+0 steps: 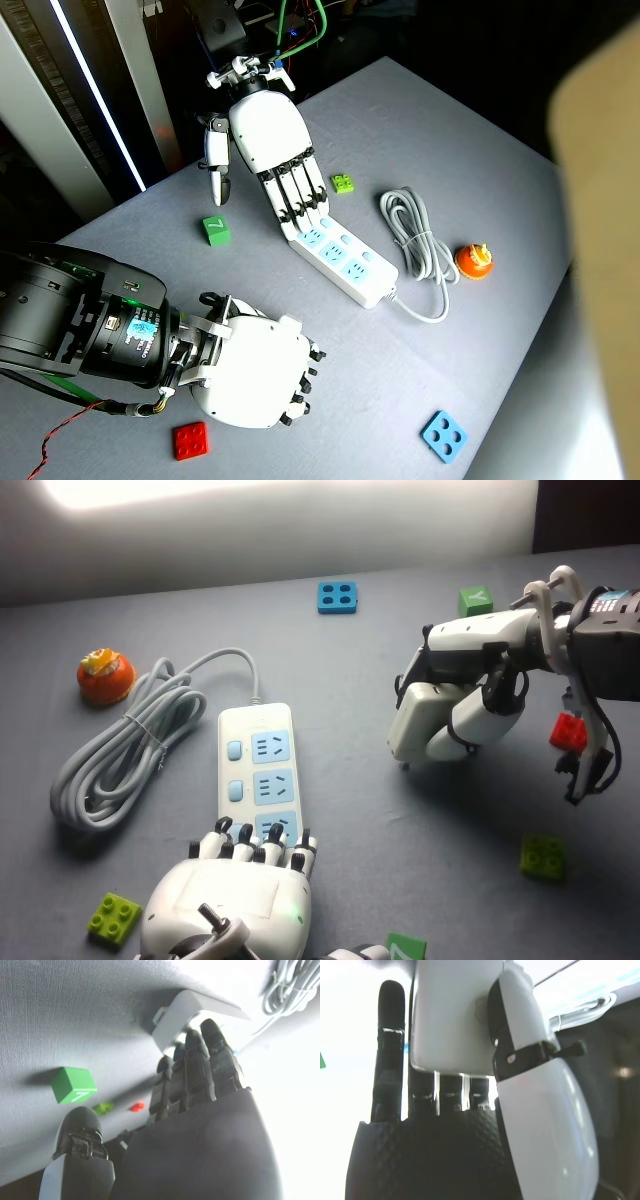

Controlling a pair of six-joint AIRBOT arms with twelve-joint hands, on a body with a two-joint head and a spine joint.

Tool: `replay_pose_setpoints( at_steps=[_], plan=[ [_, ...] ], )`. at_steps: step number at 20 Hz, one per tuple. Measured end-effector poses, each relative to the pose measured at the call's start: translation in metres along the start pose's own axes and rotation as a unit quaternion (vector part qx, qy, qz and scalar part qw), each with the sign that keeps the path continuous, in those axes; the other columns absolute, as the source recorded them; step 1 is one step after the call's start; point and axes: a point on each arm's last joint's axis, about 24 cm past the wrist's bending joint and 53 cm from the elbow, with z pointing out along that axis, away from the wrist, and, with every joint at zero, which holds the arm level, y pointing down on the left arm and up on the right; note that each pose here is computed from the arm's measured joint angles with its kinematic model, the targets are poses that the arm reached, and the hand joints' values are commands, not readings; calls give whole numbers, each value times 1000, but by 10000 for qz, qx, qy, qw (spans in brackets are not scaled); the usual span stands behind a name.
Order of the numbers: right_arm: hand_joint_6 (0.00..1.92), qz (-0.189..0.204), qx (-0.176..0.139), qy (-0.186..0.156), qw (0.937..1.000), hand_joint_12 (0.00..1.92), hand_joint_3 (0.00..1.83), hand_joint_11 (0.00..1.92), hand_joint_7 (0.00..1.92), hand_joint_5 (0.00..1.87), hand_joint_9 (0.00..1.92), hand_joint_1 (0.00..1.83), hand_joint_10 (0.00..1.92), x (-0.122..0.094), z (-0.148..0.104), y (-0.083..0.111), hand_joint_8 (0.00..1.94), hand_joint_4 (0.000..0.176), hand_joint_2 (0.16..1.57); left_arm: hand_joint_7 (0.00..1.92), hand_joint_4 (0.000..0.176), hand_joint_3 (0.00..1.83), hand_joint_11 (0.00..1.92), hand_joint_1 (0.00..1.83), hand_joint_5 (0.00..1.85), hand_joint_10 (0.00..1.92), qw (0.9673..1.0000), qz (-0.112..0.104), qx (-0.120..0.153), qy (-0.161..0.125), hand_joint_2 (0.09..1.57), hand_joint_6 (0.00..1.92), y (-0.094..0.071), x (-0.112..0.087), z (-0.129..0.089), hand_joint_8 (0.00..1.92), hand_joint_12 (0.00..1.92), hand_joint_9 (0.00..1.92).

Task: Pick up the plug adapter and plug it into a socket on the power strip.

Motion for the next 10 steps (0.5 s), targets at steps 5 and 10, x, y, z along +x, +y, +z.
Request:
replay_pose_setpoints(
  at_steps=[5,10],
  plan=[
    [995,49,82,-2,10000,1420,3,720,949,833,845,1347,1348,-3,-3,-6,1103,0,1150,111,0,0,0,21,87,4,10000,-2,-1,16,1236,3,0,1,0,5,300,100],
    [978,-103,106,-161,9998,1461,0,699,1023,885,908,1248,1047,-26,-19,-3,1110,0,1132,111,0,0,0,13,82,3,10000,-7,-28,22,1237,3,2,0,-1,3,293,98]
  ],
)
